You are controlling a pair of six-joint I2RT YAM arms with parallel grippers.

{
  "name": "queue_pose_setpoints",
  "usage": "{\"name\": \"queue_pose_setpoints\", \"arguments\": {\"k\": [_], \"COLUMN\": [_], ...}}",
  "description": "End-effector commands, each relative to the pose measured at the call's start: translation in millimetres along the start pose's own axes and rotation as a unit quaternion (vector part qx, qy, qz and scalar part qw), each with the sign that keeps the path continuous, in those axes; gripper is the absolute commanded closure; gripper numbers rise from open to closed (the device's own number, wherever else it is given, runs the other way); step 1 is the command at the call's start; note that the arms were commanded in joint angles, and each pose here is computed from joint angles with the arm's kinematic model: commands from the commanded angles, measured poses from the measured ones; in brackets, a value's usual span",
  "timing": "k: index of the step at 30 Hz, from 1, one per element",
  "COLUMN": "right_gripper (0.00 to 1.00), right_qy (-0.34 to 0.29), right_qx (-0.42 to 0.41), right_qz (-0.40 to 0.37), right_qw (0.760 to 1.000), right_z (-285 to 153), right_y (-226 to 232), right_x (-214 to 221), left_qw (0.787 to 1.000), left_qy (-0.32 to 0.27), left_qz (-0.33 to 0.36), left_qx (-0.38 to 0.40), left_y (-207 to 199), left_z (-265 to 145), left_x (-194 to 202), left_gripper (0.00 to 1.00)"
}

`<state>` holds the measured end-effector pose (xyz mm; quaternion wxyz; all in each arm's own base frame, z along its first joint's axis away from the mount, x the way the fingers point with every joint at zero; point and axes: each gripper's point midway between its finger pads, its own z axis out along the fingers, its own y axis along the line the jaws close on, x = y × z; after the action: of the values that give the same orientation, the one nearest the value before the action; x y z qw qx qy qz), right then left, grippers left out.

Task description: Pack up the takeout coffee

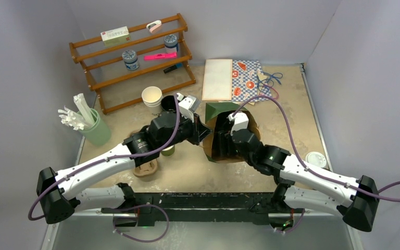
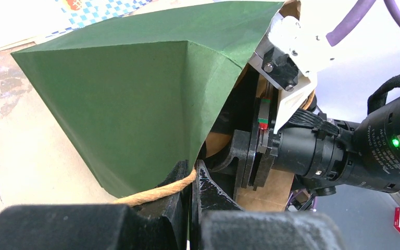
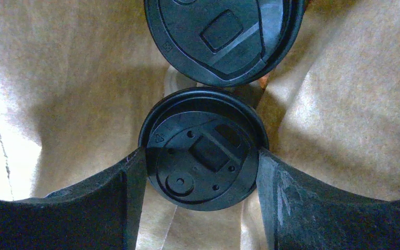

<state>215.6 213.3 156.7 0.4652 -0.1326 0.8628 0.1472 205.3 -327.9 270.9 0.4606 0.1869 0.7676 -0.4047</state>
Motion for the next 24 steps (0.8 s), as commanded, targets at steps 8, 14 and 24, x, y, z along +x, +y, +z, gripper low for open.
{"name": "queue_pose_setpoints", "arguments": {"k": [8,14,24], "right_gripper": [1.0,1.0,1.0], "right_qy": [-0.005,-0.014,-0.053], "right_qx": [-0.023,-0.024,0.021], "right_qz": [0.007,0.009,-0.013], "right_qw": [1.0,1.0,0.998], "right_z": [6,9,20], "right_y": [11,13,-3], "right_x": [-2,-6,-15], "left_qw": [1.0,0.999,1.0], "left_qy": [0.002,0.01,-0.004], "left_qz": [0.012,0.015,-0.004], "left_qx": [0.021,0.028,0.01], "left_y": [-9,-12,-6], "left_z": [-14,-14,-22], "left_x": [-5,-3,-6], "left_gripper": [1.0,1.0,1.0]}}
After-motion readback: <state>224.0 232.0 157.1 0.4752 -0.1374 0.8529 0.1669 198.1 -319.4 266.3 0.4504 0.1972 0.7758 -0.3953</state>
